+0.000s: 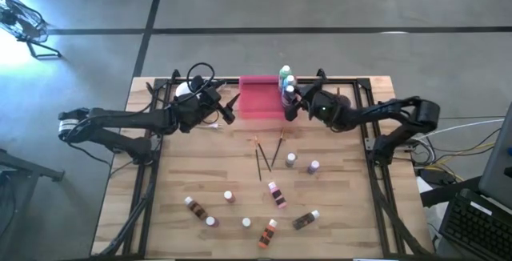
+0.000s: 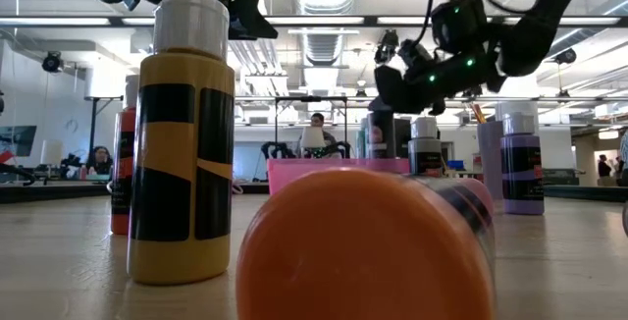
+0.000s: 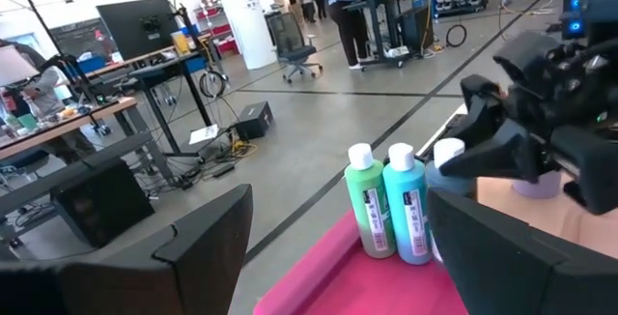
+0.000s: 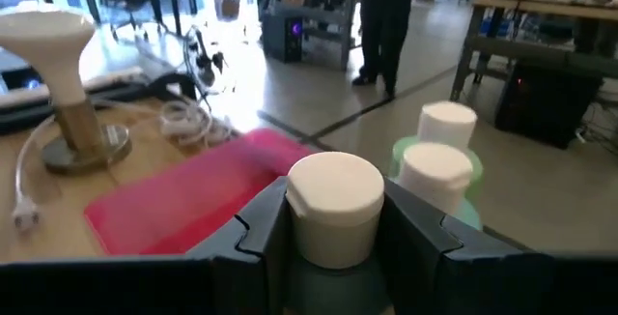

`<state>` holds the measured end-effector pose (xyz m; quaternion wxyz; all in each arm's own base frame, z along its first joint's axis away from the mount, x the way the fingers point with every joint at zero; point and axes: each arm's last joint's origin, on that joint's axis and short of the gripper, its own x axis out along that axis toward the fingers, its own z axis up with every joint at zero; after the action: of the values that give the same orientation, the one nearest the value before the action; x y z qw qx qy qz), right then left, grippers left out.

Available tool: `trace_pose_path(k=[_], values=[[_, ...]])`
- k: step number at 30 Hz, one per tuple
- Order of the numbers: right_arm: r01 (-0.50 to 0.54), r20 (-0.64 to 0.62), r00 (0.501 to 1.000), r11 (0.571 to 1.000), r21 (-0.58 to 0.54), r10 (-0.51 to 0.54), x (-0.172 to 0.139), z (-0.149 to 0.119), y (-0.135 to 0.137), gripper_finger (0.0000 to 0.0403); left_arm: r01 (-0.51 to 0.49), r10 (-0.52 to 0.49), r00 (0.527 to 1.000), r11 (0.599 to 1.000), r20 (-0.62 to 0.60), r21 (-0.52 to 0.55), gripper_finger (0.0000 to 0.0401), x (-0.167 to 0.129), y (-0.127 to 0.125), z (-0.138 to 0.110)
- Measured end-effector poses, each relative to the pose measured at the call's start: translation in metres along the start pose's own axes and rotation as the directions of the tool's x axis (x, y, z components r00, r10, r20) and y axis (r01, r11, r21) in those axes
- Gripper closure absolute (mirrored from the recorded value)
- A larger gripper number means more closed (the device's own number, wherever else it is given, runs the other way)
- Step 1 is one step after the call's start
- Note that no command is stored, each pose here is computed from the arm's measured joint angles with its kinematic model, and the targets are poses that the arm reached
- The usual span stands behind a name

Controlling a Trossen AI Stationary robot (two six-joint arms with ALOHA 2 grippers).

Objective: Pick & Place Paint Supplies
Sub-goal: Put the black paint bottle into the pink bin

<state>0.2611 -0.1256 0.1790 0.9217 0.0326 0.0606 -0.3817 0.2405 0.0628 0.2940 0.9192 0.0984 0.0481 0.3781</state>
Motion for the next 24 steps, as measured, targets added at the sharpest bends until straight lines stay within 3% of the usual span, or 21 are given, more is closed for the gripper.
trace_pose_path(k=[6,24], values=[[0.046,0.000,0.999,0.999,0.019,-0.046,0.007,-0.009,0.000,0.0277,0.002,-0.002,1.000,1.000,-0.004,0.021,0.0089,0.000,0.000,-0.001],[0.054,-0.042,0.998,0.998,0.011,-0.054,0.010,-0.017,0.000,0.0278,0.002,-0.002,1.000,1.000,-0.005,0.027,0.0089,0.000,0.000,-0.002]])
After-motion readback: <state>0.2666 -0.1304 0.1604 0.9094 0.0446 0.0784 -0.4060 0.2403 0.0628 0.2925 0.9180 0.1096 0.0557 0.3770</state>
